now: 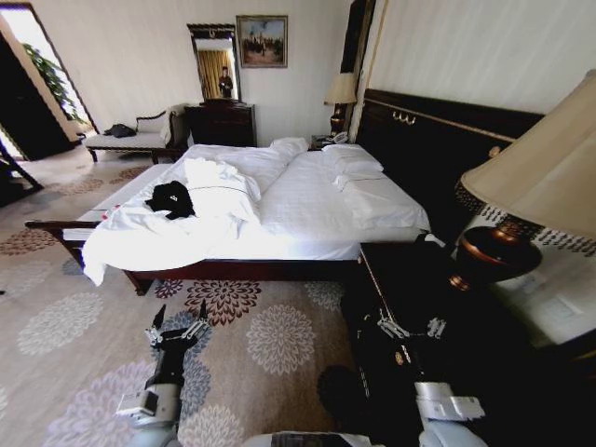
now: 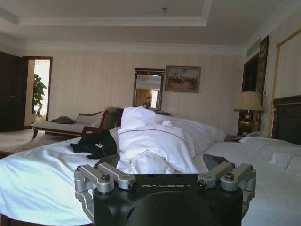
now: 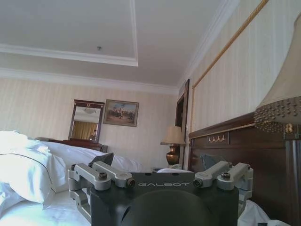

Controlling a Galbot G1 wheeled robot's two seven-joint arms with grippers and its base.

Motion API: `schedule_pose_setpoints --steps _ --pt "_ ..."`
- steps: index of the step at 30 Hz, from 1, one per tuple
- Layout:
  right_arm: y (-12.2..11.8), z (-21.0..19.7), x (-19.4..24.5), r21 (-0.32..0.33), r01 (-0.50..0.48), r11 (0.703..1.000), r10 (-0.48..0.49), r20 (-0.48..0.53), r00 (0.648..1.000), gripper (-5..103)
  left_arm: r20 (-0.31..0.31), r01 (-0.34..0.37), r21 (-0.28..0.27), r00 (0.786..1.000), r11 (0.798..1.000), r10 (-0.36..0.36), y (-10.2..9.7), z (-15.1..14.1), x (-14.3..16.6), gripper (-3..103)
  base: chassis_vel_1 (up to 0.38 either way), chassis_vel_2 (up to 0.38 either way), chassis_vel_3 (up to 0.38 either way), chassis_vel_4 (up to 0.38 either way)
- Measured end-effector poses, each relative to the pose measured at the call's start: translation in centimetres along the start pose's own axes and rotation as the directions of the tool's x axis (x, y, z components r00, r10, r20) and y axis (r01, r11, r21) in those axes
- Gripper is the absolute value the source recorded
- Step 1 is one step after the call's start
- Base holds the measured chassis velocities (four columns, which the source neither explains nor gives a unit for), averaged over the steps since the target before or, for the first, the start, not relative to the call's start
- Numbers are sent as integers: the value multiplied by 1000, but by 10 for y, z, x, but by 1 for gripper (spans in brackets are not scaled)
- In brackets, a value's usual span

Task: Fold the clothes on the bed.

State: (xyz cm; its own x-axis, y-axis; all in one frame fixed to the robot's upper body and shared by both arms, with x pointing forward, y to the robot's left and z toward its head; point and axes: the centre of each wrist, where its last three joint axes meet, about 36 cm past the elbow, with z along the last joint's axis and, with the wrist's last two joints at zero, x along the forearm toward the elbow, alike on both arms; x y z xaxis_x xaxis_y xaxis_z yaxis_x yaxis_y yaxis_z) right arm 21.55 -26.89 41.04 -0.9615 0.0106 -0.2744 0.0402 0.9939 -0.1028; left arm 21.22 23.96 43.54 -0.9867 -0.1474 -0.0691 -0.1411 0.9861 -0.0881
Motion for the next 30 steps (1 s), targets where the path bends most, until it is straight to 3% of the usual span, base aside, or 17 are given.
schedule_pose_setpoints --steps 14,28,30 --pt "-2 5 -2 -6 17 1000 -17 -34 999 100 -3 -30 36 1000 999 30 -12 -17 8 100 -160 155 161 -171" --pt "0 12 -11 -21 34 999 -35 -39 999 100 4 -36 12 999 999 36 -16 -14 11 100 -149 148 156 -150" --pt "0 13 -12 -48 40 998 -43 -49 998 100 3 -40 -3 999 999 40 -15 -14 9 100 -181 185 190 -174"
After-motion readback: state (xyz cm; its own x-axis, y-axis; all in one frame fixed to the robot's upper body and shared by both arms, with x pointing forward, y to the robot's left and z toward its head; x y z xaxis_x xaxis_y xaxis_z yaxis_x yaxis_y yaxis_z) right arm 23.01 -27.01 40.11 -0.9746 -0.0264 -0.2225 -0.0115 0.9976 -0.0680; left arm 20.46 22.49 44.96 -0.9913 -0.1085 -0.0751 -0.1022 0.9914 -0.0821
